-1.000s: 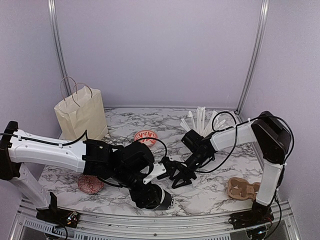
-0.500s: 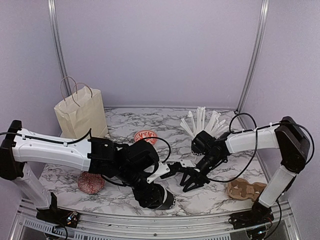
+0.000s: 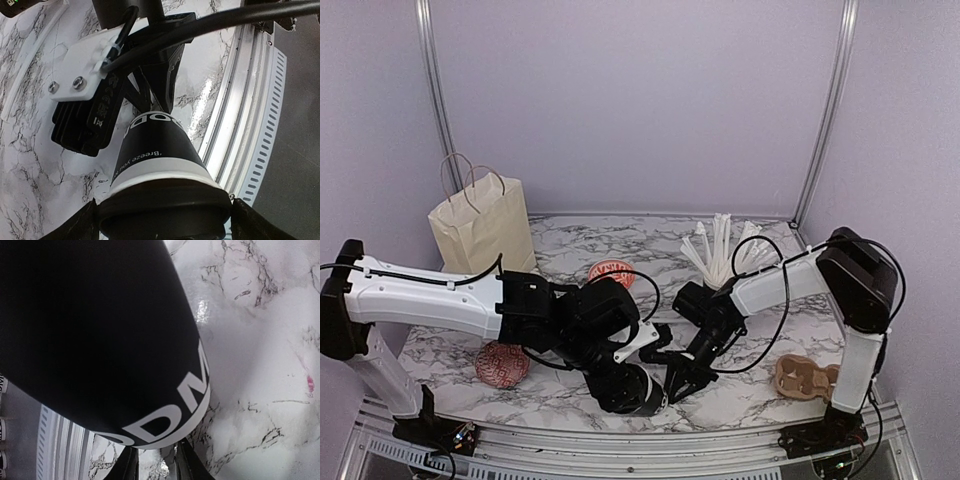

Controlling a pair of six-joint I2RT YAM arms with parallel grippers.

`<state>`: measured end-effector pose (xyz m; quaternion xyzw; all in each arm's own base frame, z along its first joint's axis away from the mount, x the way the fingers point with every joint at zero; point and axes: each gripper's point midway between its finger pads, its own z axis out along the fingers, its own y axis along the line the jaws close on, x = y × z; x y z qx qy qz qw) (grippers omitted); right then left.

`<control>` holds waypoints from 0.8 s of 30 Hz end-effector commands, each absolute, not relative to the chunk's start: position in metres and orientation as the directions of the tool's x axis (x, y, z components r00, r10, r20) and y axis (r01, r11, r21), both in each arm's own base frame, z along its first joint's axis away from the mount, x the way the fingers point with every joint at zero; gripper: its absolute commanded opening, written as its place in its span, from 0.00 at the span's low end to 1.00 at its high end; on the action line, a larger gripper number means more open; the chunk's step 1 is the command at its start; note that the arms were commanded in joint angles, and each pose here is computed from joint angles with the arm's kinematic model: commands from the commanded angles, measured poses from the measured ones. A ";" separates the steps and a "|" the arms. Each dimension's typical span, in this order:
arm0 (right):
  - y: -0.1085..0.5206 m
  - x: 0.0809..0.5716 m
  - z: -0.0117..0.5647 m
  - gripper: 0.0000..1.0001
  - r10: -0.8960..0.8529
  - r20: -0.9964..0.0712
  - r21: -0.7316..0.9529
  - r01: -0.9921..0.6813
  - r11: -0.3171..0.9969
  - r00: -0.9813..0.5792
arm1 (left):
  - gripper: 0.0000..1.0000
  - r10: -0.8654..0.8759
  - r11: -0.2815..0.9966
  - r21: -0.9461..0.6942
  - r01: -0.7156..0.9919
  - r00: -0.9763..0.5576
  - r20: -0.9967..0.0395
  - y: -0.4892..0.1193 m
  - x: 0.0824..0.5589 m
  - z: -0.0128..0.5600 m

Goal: Pack the takeout coffee

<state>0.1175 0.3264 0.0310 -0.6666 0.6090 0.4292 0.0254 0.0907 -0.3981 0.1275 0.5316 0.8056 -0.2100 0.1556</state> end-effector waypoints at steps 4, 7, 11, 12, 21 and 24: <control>0.358 0.136 0.032 0.24 -0.766 -0.610 0.540 -0.814 -0.213 -0.204 | 0.92 0.794 0.361 -0.124 0.924 -0.375 -0.478 -0.397 0.097 0.131; 0.358 0.138 0.024 0.24 -0.780 -0.585 0.552 -0.814 -0.182 -0.222 | 0.99 0.794 0.369 -0.099 0.924 -0.369 -0.483 -0.396 0.102 0.131; 0.356 0.142 0.015 0.25 -0.795 -0.558 0.557 -0.818 -0.145 -0.239 | 0.99 0.790 0.373 -0.075 0.925 -0.359 -0.497 -0.397 0.106 0.135; 0.354 0.143 0.014 0.25 -0.796 -0.554 0.559 -0.817 -0.138 -0.244 | 0.99 0.789 0.380 -0.057 0.923 -0.356 -0.501 -0.397 0.110 0.136; 0.343 0.160 0.025 0.32 -0.778 -0.565 0.552 -0.826 -0.111 -0.273 | 0.99 0.732 0.448 0.066 0.891 -0.324 -0.599 -0.396 0.137 0.167; 0.339 0.167 0.050 0.51 -0.744 -0.640 0.456 -0.874 -0.166 -0.193 | 0.99 0.670 0.561 0.168 0.811 -0.325 -0.667 -0.370 0.160 0.196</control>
